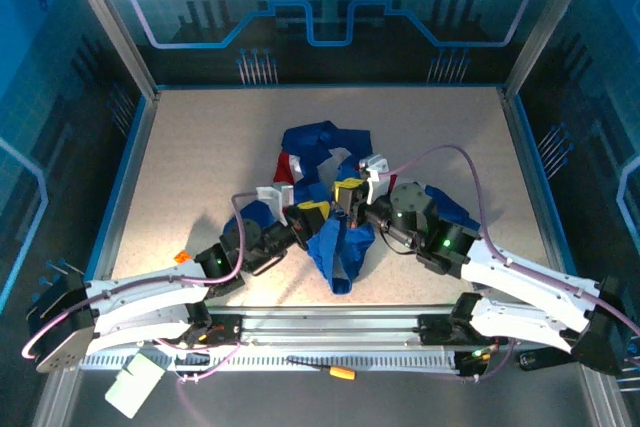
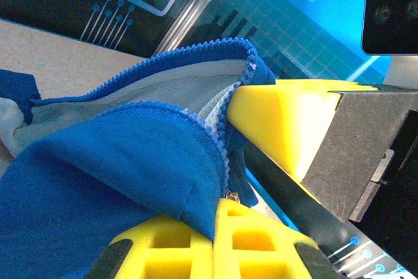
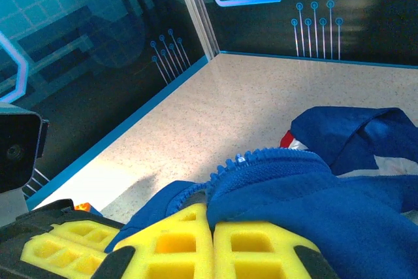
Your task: Zip up the jacket
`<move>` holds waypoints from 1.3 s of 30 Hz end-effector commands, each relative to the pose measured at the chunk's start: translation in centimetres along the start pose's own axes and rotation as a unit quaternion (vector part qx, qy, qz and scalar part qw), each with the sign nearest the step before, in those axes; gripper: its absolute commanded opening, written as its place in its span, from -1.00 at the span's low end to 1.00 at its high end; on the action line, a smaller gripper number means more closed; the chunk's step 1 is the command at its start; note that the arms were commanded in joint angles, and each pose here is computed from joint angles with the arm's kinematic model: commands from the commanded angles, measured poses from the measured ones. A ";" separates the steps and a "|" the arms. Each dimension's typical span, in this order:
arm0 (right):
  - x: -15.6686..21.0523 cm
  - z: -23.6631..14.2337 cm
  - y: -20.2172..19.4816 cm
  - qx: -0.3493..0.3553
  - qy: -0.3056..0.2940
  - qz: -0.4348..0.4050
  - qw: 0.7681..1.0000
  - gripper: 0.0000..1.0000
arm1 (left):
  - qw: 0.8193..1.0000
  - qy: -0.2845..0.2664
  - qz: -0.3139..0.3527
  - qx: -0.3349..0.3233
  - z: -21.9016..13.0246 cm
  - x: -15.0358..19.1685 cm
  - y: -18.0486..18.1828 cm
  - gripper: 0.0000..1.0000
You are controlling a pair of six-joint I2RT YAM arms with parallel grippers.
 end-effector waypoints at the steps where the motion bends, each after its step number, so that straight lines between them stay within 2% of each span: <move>1: -2.6 -1.1 0.4 0.000 -0.059 0.013 0.998 -1.00 | 0.998 0.052 -0.023 0.026 0.1 0.6 -0.8 -1.00; 13: -2.9 -1.5 0.0 0.017 -0.062 0.015 0.998 -1.00 | 0.984 0.159 -0.075 0.028 -0.1 2.8 -0.1 -1.00; 20: -2.3 -1.7 -1.0 0.028 -0.046 0.012 0.998 -1.00 | 0.982 0.161 -0.090 0.049 -0.5 2.5 -0.1 -1.00; 31: -1.4 -0.7 -2.4 -0.026 -0.015 0.033 0.999 -1.00 | 0.977 0.173 -0.095 0.086 -1.4 2.2 -0.8 -1.00; 39: -1.9 -1.0 -1.6 -0.081 -0.054 0.003 0.995 -1.00 | 0.972 0.199 -0.110 0.061 -1.5 3.2 0.0 -1.00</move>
Point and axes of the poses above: each hand's point on the last joint's axis, 136 mm out from that joint toward the fingers, its own z axis out along the fingers, its own y axis along the line the jaws close on, x = y × z, the point moved 4 cm from there along -z, back along the fingers, and after that the axes turned 1 degree about z, right-handed, at the moved point
